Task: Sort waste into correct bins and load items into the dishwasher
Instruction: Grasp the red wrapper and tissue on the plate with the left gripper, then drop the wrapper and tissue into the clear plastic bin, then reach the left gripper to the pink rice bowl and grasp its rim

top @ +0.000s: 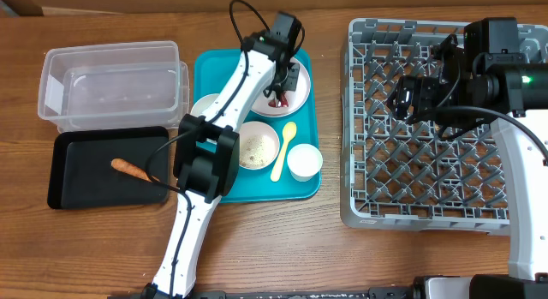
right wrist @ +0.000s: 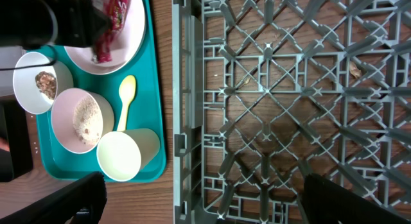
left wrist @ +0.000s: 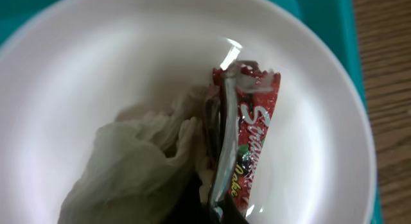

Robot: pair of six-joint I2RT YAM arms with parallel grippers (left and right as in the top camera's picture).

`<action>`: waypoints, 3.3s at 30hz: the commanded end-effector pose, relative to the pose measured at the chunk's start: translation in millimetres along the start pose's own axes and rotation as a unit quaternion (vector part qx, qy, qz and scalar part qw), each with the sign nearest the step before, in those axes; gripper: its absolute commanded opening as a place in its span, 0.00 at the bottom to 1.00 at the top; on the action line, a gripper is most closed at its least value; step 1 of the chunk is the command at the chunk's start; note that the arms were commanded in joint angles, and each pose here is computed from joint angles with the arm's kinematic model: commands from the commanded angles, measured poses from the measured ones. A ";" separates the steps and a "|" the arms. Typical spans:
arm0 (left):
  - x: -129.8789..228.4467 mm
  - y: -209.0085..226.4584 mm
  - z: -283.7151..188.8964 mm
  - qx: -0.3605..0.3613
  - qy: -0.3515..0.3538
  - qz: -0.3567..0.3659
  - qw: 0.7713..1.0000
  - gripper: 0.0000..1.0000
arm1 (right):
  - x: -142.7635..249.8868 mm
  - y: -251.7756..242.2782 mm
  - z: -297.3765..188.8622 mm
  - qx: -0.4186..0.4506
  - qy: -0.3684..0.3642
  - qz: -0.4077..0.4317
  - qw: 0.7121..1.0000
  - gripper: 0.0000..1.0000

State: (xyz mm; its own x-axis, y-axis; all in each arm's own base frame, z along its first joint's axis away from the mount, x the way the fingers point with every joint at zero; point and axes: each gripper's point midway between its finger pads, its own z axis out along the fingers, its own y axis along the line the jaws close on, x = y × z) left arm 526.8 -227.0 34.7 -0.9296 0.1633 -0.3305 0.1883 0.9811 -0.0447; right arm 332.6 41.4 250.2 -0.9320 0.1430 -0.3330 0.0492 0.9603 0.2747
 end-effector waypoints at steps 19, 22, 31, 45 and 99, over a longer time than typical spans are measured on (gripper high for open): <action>21.2 267.1 -201.3 -0.118 -0.004 -0.272 0.955 0.04 | -5.1 2.9 0.1 -0.006 -0.010 -0.002 1.000 1.00; 41.0 294.7 -179.2 -0.108 0.034 -0.306 0.945 0.04 | -4.6 2.9 0.1 -0.006 -0.009 -0.002 1.000 1.00; 64.4 305.3 -124.8 -0.064 0.094 -0.263 0.958 0.59 | -5.8 5.3 0.0 -0.013 -0.011 -0.002 1.000 1.00; -6.5 267.0 -281.0 -0.025 -0.130 -0.224 0.966 1.00 | -5.7 6.3 0.0 -0.016 -0.010 -0.003 1.000 1.00; 139.4 -13.4 -53.0 0.003 0.067 -0.031 0.997 0.51 | -0.2 5.5 0.1 -0.014 0.001 0.000 1.000 1.00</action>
State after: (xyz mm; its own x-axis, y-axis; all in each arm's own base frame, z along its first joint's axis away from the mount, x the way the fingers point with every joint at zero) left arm 378.1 -220.5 50.2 -0.9672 0.1453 -0.2084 0.1686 0.9807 -0.0988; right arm 332.6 44.3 251.0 -0.9326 0.1427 -0.3315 0.0429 0.9558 0.2909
